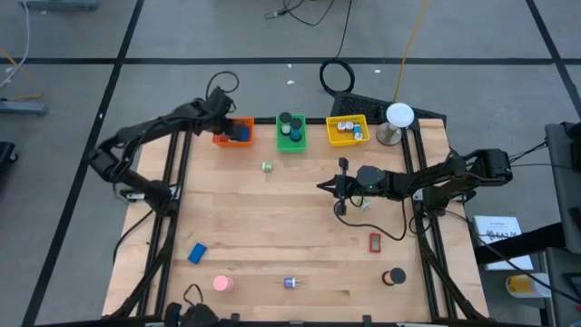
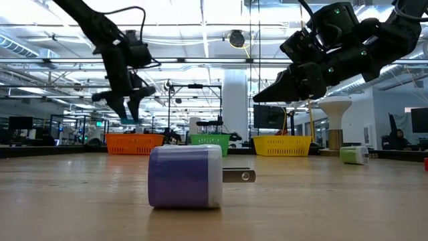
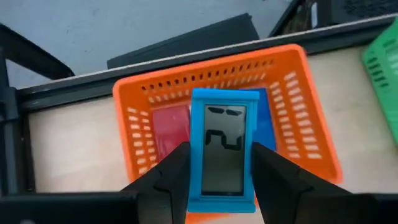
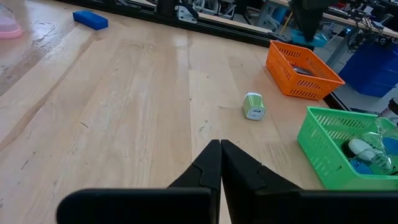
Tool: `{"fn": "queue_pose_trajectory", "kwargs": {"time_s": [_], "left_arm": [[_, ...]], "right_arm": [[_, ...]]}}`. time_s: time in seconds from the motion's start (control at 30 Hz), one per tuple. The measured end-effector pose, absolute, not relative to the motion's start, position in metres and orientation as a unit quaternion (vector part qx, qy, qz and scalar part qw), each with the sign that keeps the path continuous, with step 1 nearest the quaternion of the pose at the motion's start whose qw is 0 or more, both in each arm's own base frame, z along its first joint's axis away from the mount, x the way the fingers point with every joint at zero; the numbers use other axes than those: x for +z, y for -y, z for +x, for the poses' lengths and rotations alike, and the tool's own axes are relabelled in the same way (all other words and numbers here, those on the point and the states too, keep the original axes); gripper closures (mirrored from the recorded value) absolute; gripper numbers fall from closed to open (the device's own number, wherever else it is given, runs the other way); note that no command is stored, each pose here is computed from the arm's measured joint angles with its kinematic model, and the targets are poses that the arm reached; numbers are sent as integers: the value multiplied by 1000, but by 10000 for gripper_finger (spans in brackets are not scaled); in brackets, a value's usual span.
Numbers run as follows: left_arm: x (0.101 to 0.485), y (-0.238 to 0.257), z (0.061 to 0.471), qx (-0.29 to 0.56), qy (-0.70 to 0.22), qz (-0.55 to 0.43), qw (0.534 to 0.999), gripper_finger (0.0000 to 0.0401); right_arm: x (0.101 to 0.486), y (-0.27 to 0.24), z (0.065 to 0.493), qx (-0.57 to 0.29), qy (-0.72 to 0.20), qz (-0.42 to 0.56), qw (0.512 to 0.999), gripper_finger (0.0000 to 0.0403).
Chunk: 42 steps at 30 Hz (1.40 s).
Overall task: Pick & Place Office items
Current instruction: Put the light blue digital clock into the orange bin
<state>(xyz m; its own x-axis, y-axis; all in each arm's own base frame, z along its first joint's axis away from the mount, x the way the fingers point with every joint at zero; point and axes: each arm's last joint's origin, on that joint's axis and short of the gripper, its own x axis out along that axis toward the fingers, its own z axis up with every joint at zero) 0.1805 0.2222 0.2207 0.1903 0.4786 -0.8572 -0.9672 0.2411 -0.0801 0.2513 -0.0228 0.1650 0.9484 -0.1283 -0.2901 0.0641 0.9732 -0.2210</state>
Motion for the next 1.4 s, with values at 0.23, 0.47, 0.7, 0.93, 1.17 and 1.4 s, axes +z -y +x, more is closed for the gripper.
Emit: {"fn": "queue_pose_trajectory", "kwargs": {"time_s": [0.23,0.47,0.7,0.93,1.17,1.4], "left_arm": [[198,-237,182,547,-378,-335,668,259],[179,-244,182,572,-398,-333,635,258],[167,-249,186,574,-400,-340,629,258],[166,-250,187,576,-395,-342,629,257],[166,-249,187,574,-397,-341,630,221],[165,-249,186,581,-404,-331,624,203]], "right_arm": [[165,23,251,-49,-153,-105,981,402],[165,23,251,-49,-153,-106,981,402],[165,23,251,-49,-153,-106,981,402],[165,23,251,-49,-153,-106,981,402],[165,23,251,-49,-153,-106,981,402],[165,23,251,-49,-153,-106,981,402]]}}
